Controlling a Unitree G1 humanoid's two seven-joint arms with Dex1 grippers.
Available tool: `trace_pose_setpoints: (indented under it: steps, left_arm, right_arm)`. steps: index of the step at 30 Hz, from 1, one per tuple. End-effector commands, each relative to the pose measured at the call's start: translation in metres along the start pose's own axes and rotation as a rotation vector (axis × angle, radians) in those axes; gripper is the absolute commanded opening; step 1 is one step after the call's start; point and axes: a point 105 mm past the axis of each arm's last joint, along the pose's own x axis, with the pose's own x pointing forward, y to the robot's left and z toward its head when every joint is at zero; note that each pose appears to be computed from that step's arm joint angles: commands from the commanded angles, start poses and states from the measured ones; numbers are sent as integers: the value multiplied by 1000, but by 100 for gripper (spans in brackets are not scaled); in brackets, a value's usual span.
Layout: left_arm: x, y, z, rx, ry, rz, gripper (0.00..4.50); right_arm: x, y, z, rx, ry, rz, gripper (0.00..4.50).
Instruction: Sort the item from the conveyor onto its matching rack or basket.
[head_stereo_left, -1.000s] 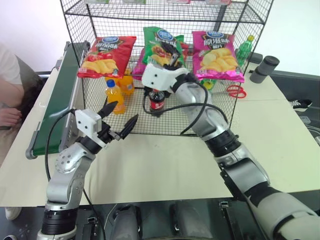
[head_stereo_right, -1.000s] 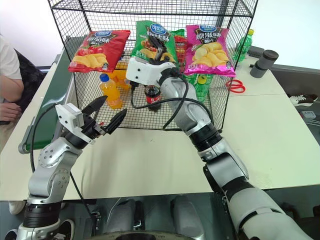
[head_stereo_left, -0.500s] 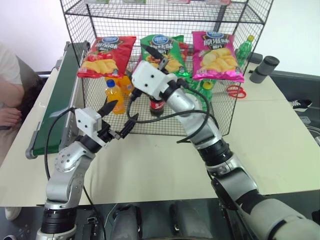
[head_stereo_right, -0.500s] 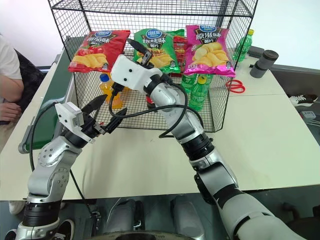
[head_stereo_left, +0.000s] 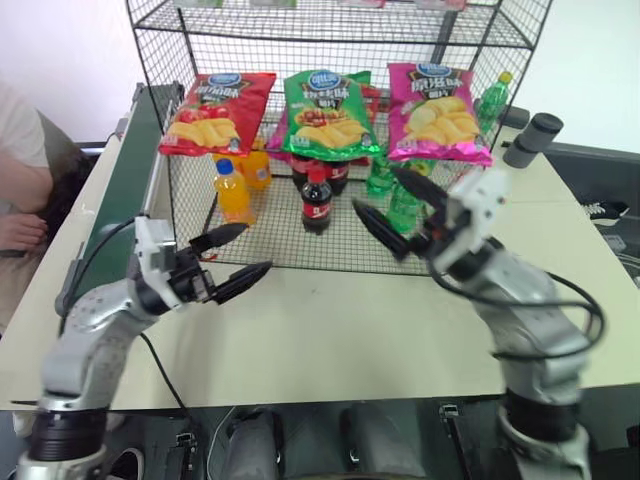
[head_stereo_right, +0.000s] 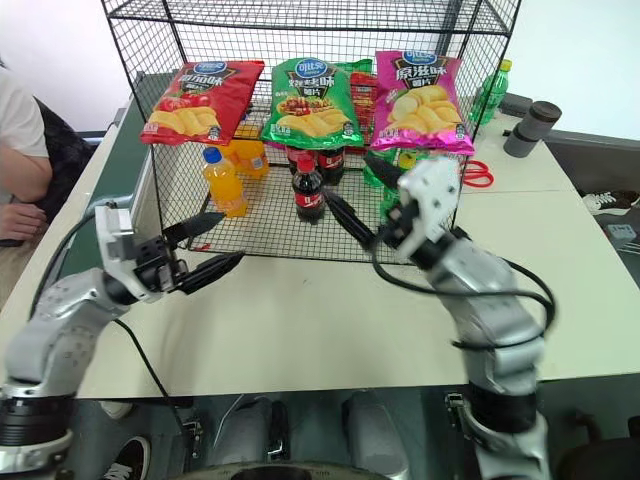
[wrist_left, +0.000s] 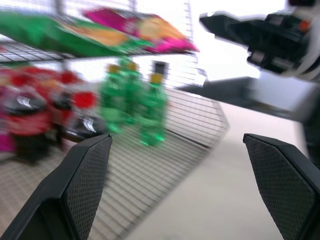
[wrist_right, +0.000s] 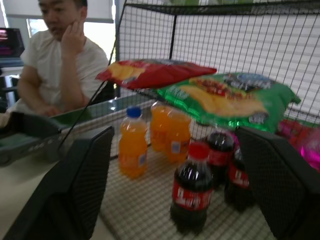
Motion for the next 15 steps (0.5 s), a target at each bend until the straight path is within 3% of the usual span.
trace_pose_setpoints:
  steps: [1,8,15]
  left_arm:
    - [-15,6,8,-48,10,-39,450]
    - [-34,51,-14,12,218,235,450]
    - [-36,58,-13,14,205,212,450]
  right_arm:
    - [-31,17,7,7,32,90,427]
    - [-104,-1,-29,-27,302,1,427]
    - [-117,-6,-41,-22,332,-37,427]
